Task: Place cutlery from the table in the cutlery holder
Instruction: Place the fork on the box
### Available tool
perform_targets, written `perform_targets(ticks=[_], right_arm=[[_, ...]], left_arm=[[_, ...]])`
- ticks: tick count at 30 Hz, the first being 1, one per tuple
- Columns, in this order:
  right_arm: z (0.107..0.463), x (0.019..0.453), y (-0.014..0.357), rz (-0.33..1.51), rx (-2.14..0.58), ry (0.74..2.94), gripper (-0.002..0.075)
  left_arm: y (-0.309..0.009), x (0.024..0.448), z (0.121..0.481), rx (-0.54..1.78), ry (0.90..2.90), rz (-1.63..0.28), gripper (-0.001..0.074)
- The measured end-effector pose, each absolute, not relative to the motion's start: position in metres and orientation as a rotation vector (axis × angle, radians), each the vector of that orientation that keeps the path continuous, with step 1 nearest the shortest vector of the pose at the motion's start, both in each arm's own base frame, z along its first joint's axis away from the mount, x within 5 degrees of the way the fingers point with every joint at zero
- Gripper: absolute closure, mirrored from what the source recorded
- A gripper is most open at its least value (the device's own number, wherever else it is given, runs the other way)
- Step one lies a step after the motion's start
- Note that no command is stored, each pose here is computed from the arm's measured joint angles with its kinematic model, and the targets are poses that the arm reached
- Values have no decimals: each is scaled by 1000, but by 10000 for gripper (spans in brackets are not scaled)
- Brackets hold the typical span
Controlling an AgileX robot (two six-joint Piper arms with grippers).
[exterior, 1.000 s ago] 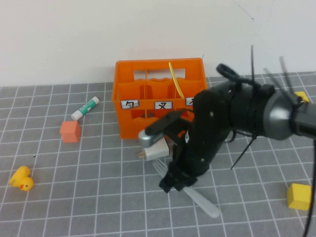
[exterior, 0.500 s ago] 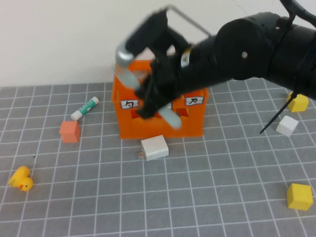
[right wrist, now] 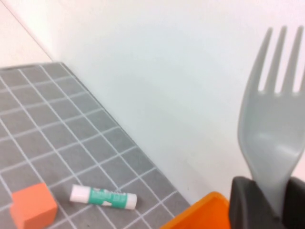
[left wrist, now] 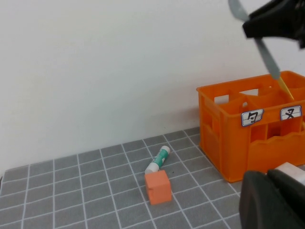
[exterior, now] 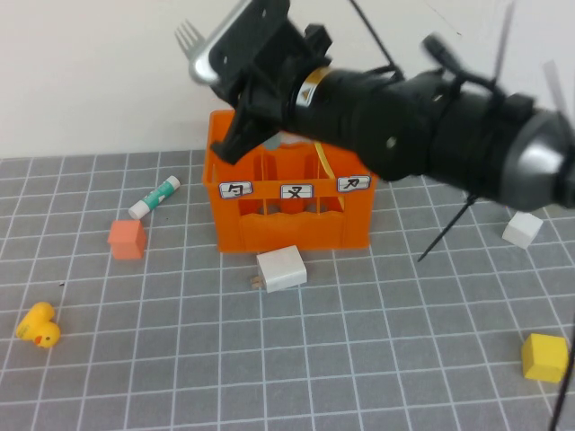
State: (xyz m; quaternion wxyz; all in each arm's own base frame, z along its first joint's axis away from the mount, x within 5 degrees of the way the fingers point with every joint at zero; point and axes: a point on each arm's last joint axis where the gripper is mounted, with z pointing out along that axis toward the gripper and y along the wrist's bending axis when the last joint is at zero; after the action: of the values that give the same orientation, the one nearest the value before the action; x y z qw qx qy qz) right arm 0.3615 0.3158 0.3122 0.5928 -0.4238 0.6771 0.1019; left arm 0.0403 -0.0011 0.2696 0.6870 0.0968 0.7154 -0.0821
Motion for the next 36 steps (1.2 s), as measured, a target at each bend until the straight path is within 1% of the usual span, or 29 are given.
perform_targets(ticks=[4, 9, 21, 28, 32, 36], right_arm=[[286, 371, 323, 212, -1004, 1581, 608], [268, 374, 325, 218, -1012, 1621, 608], [252, 379, 314, 206, -969, 1655, 608], [240, 382, 316, 127, -1073, 1615, 608], [238, 381, 316, 142, -1061, 1631, 605], [238, 382, 316, 171, -1023, 1657, 578]], left_arm=[[-1, 40, 270, 217, 1600, -185, 735], [-1, 40, 270, 216, 1599, -184, 735], [-1, 40, 270, 217, 1598, -184, 735], [-1, 40, 270, 218, 1597, -182, 735], [-1, 40, 270, 218, 1597, -182, 735], [-1, 40, 270, 218, 1597, -182, 735]])
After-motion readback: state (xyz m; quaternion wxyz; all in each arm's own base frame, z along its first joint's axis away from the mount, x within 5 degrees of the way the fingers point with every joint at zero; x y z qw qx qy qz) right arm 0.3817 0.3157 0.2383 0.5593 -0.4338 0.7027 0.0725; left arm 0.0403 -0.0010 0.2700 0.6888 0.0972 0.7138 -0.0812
